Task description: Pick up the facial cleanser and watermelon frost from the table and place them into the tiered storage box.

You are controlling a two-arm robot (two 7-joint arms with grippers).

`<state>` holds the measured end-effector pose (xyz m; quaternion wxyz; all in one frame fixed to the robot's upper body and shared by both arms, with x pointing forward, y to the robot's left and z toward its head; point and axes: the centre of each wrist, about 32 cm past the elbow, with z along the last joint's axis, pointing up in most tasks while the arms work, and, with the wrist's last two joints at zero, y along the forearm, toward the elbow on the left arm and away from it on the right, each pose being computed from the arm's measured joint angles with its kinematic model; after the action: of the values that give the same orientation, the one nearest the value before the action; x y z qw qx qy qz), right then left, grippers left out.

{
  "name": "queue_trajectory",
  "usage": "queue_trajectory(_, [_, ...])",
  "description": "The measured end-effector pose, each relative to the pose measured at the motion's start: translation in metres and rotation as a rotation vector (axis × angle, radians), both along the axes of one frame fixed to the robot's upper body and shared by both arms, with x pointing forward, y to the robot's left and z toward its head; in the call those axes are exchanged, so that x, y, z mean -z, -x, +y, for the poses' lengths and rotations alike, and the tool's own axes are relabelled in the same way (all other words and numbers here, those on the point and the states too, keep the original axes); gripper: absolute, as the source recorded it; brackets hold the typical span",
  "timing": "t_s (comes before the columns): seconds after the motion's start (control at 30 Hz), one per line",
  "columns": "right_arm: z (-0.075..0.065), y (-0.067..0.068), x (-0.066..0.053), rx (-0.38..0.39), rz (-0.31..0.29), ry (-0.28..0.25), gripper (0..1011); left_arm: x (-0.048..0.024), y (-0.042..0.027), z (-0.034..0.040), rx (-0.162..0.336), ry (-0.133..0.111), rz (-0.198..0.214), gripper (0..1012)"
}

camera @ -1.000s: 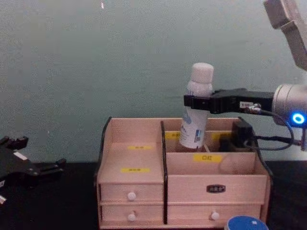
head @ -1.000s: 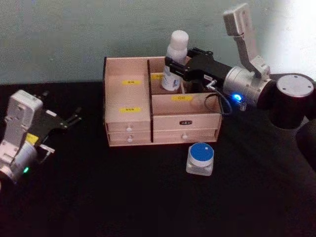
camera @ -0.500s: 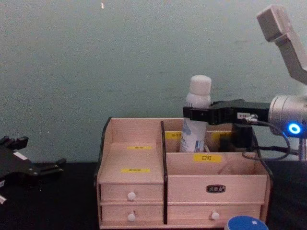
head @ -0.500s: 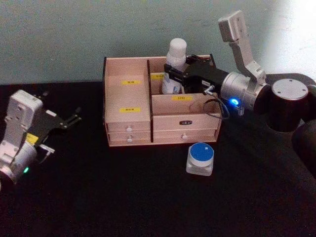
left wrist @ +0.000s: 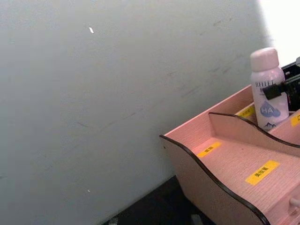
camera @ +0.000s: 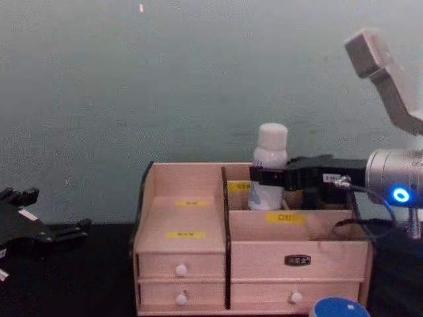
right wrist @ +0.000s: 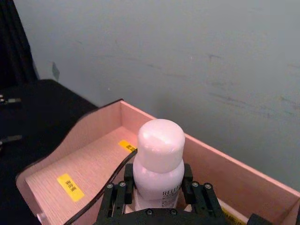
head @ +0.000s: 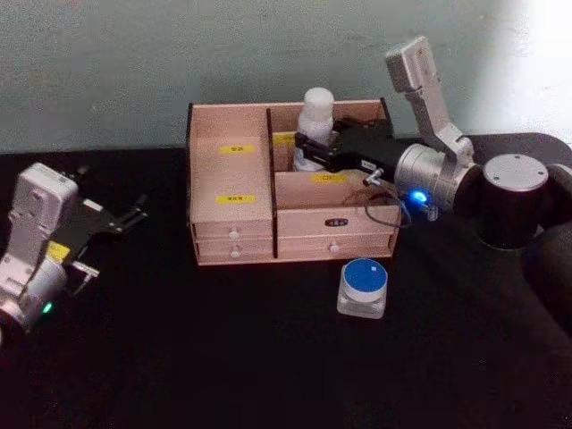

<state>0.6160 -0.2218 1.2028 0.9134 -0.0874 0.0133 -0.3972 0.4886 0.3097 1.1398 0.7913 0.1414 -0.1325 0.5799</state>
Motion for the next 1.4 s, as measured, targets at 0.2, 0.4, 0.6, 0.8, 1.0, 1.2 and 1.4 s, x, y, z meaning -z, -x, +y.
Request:
queue_trajectory(0.2, [0.0011, -0.0009, 0.0045, 0.002, 0.004, 0.015, 589, 0.0, 0.0, 0.0, 0.0, 0.0, 0.0, 1001])
queue_trajectory(0.4, [0.0024, -0.0013, 0.0062, 0.002, 0.001, 0.032, 589, 0.0, 0.0, 0.0, 0.0, 0.0, 0.0, 1001])
queue_trajectory(0.6, [0.0022, -0.0014, 0.006, 0.003, 0.001, 0.031, 589, 0.0, 0.0, 0.0, 0.0, 0.0, 0.0, 1001])
queue_trajectory(0.8, [0.002, -0.0014, 0.0056, 0.004, 0.001, 0.028, 672, 0.0, 0.0, 0.0, 0.0, 0.0, 0.0, 1001])
queue_trajectory(1.0, [0.0018, -0.0014, 0.0055, 0.004, 0.001, 0.027, 861, 0.0, 0.0, 0.0, 0.0, 0.0, 0.0, 1001])
queue_trajectory(1.2, [0.0016, -0.0014, 0.0055, 0.004, 0.001, 0.025, 1003, 0.0, 0.0, 0.0, 0.0, 0.0, 0.0, 1001])
queue_trajectory(1.4, [0.0017, -0.0013, 0.0056, 0.004, 0.001, 0.025, 1000, 0.0, 0.0, 0.0, 0.0, 0.0, 0.0, 1001])
